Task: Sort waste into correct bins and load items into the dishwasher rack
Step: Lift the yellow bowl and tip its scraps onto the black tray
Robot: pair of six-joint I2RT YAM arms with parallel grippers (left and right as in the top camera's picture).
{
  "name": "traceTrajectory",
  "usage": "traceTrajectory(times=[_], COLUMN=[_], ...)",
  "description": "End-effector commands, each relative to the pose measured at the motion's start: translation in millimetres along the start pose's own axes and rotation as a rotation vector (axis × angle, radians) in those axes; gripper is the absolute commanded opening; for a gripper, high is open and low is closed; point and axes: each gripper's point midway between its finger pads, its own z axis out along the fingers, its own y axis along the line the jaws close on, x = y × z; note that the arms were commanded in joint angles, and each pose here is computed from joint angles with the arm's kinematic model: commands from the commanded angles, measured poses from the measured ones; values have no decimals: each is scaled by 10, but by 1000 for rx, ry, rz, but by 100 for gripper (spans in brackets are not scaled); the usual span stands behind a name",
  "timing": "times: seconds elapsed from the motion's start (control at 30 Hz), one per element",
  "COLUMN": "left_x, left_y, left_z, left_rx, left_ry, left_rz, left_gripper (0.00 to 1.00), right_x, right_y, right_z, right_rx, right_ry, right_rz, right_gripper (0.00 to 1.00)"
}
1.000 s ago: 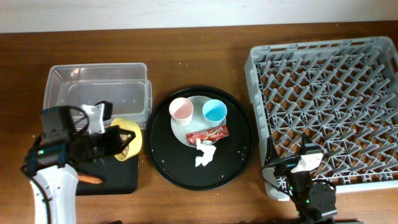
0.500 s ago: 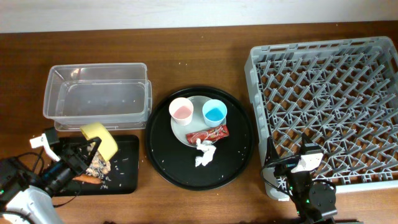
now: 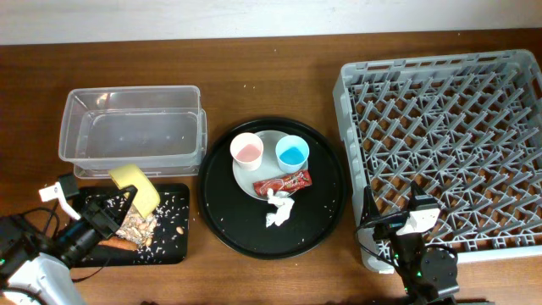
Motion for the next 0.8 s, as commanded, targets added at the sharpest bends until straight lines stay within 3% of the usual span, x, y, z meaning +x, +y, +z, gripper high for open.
traceTrajectory(times=[0.0, 0.13, 0.17, 0.43, 0.6, 0.63, 0.77], left_x=[14, -14, 15, 43, -68, -57, -81], left_y=[-115, -60, -37, -6, 129, 140, 0], left_z=[-14, -12, -11, -9, -15, -15, -10], left_rx=[51, 27, 11, -9, -68, -75, 5], left_ry=[-19, -19, -8, 4, -10, -8, -27], left_rz=[-27, 11, -49, -74, 1, -55, -79], left_gripper=[0, 0, 0, 0, 0, 0, 0], right_x=[39, 39, 39, 39, 39, 39, 39], right_y=[-15, -14, -15, -14, -14, -14, -14], right_z=[4, 4, 4, 4, 4, 4, 4], right_rx=[5, 4, 5, 4, 4, 4, 4], right_ry=[9, 9, 9, 9, 9, 9, 9], right_rz=[-8, -8, -8, -8, -8, -8, -8], right_gripper=[98, 98, 98, 98, 98, 98, 98])
